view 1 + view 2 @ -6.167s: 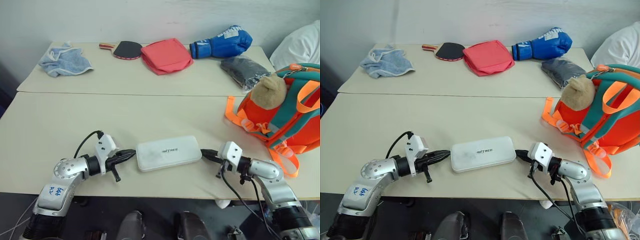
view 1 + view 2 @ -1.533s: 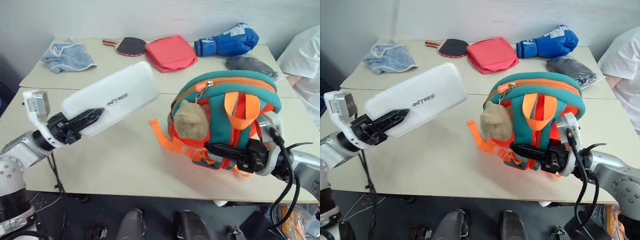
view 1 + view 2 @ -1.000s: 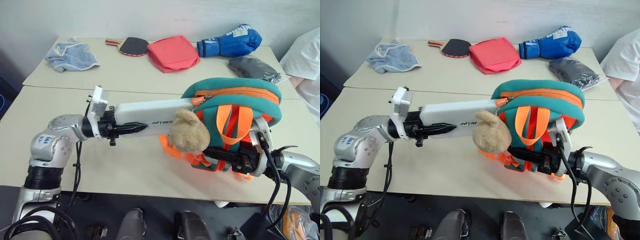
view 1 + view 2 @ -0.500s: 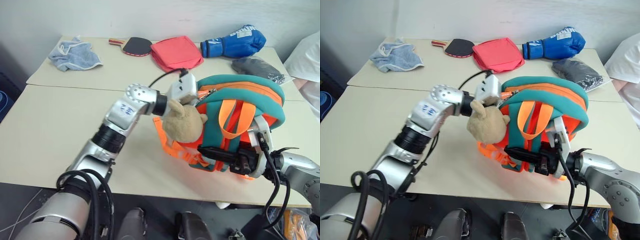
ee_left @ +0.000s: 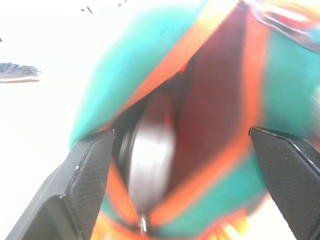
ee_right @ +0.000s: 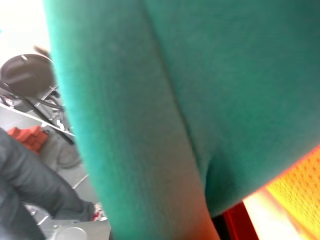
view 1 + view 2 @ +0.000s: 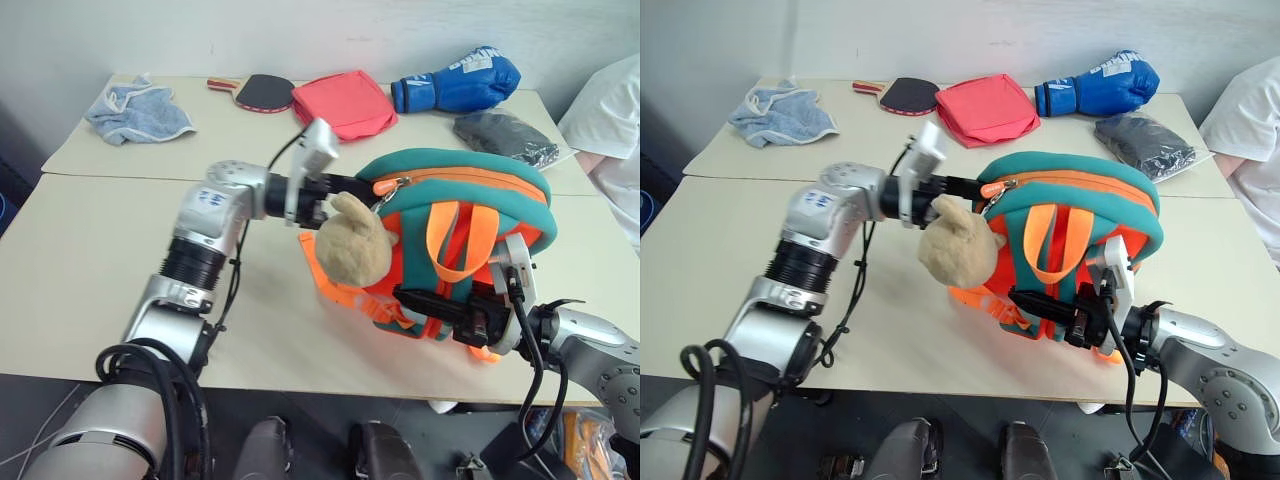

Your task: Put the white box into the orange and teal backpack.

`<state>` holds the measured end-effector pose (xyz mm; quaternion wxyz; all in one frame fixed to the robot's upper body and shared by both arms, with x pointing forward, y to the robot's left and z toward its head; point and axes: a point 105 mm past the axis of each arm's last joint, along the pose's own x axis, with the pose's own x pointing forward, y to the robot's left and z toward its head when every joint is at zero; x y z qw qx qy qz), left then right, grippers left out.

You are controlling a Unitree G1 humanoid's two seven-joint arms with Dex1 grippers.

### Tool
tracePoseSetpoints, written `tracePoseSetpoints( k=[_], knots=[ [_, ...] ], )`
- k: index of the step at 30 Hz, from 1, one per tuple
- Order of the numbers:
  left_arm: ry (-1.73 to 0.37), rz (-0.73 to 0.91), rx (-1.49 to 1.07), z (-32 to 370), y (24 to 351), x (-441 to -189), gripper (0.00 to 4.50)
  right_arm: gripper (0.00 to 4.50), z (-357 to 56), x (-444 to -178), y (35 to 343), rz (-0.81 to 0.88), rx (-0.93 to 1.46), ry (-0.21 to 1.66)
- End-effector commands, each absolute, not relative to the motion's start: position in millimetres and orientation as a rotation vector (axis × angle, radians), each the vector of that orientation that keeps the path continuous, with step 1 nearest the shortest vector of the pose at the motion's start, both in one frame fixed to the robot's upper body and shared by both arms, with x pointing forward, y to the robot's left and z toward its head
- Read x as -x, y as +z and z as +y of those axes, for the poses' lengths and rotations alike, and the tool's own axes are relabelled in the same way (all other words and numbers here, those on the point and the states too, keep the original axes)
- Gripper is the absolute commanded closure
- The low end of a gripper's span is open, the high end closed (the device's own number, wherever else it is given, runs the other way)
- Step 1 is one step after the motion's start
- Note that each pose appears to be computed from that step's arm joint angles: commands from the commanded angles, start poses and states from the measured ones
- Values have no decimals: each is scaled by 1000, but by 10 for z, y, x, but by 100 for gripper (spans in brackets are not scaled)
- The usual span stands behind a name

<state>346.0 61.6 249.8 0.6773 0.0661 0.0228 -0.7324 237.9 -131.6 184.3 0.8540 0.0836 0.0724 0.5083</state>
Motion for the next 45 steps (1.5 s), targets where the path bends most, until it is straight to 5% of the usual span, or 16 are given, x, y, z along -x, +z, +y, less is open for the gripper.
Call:
tracePoseSetpoints(
  k=[1,6,17,22,27,37,45],
  knots=[
    [-1703,-20,-167,952,2584,-3384,3,450,-1340,-2468,1911,77,-138,1014],
    [-1670,-102,-272,1189,2585,-3256,3,450,-1381,-2638,1962,14,-127,934],
    [-1562,-413,-250,569,2527,-2889,3,450,-1290,-2653,1907,49,-105,972],
    [-1565,-414,-233,444,2436,-2813,3,450,-1278,-2653,1921,50,-103,975],
    [-1328,-461,-293,372,2389,-3167,121,450,-1269,-2690,2014,-25,-98,951],
    [-1397,-437,-32,694,2875,-3092,355,450,-1214,-2534,2078,-73,-151,983],
    [-1137,-237,-151,1270,2681,-3687,355,450,-1303,-2499,2027,-80,-165,913]
  ],
)
